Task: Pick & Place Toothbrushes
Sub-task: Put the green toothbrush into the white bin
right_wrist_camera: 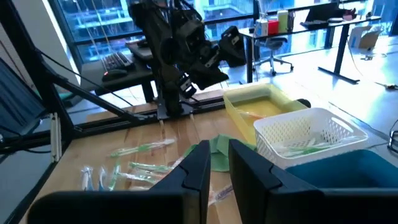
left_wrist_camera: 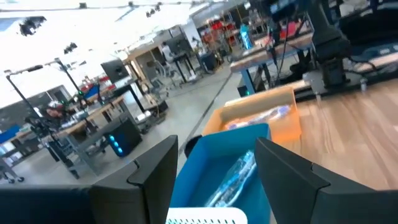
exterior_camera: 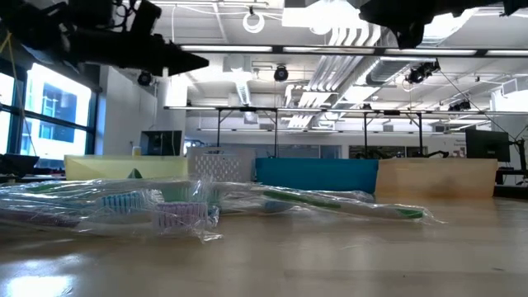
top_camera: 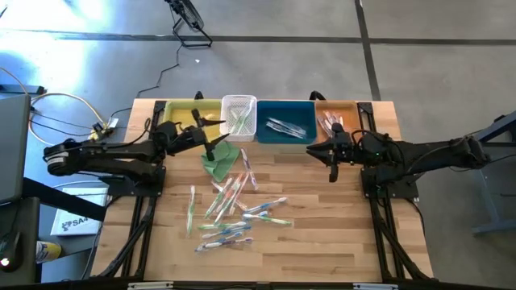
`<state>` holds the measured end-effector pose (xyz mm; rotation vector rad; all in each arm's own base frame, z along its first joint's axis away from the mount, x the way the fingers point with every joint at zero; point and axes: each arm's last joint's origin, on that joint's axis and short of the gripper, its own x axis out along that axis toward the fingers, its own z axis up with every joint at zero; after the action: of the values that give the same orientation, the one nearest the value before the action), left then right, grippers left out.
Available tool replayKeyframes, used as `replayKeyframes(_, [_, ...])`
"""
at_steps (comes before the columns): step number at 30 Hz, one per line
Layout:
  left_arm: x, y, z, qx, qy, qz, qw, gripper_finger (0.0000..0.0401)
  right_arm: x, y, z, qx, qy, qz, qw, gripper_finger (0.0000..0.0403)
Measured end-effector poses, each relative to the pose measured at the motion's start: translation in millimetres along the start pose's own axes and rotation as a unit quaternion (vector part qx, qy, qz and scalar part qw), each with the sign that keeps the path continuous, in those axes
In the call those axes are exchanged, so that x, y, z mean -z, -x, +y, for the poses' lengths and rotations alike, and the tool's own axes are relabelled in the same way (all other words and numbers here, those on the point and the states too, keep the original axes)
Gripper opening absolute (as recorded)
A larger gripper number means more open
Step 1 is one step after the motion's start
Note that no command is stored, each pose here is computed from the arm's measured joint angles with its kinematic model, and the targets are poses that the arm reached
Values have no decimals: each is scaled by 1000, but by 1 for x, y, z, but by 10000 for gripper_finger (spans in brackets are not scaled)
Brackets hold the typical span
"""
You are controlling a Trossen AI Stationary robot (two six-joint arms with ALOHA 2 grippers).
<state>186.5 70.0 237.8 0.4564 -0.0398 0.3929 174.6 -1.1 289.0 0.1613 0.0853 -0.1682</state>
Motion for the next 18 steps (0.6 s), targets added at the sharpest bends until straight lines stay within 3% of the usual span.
replayKeyframes(8, [0, 22, -4, 3, 15, -22, 1000, 207, 22, 6, -5, -5, -9, -19, 1000, 50])
replayKeyframes(18, [-12, 36, -21, 58, 25, -56, 996, 207, 36, 5, -7, -5, -11, -11, 1000, 50])
